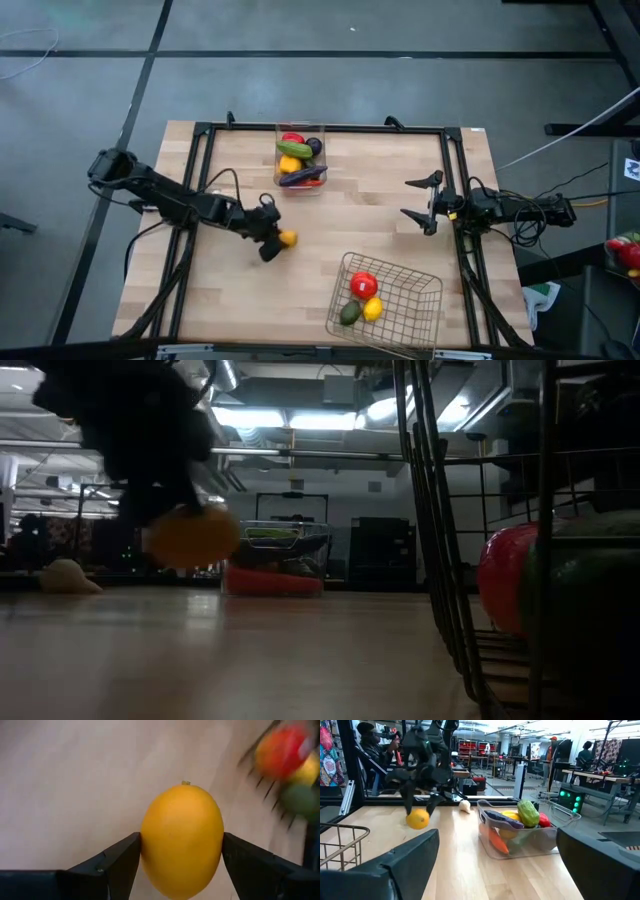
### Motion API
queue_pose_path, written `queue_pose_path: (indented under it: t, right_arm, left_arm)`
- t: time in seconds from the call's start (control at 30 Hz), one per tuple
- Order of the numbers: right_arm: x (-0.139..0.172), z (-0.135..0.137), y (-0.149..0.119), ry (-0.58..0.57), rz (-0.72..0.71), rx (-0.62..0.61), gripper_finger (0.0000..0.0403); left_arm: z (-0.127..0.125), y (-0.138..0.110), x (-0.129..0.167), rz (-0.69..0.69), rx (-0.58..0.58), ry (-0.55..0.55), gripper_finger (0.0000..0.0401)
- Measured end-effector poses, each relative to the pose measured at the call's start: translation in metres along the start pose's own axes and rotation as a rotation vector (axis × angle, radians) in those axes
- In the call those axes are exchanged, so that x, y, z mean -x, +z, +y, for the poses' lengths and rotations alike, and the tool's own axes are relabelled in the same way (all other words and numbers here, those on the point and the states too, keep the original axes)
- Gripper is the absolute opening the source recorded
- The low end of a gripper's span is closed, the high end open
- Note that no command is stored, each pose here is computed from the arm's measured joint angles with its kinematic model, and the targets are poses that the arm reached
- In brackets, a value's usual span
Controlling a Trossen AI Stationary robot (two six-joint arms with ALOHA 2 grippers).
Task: Sort produce into baskets
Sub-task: Put the yellow lemon into the gold wire basket
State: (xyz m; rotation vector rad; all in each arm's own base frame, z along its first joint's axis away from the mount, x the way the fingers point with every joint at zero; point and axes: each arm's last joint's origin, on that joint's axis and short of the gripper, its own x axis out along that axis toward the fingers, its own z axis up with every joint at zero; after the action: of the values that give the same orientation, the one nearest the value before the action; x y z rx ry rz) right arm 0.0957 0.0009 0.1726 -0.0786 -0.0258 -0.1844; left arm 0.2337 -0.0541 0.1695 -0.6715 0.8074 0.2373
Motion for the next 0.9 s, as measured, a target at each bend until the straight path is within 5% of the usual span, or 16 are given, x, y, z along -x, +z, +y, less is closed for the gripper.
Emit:
queue_pose_path:
  t: [0.3,0.5,0.9]
  right_arm:
    - [0.000,0.000,0.000,0.005,0.001,-0.004,0.0397]
    - [0.000,0.000,0.000,0.013,0.002,-0.004,0.0397]
    - [0.000,0.001,-0.001,0.023,0.004,-0.004,0.0397]
  left_arm:
    - [0.009,0.059,0.005,-0.376,-0.037,-0.110,0.0266]
    - [0.032,0.095,0.015,-0.603,-0.089,-0.038,0.0266]
    - [0.083,0.115,0.022,-0.616,-0.108,0.230,0.0266]
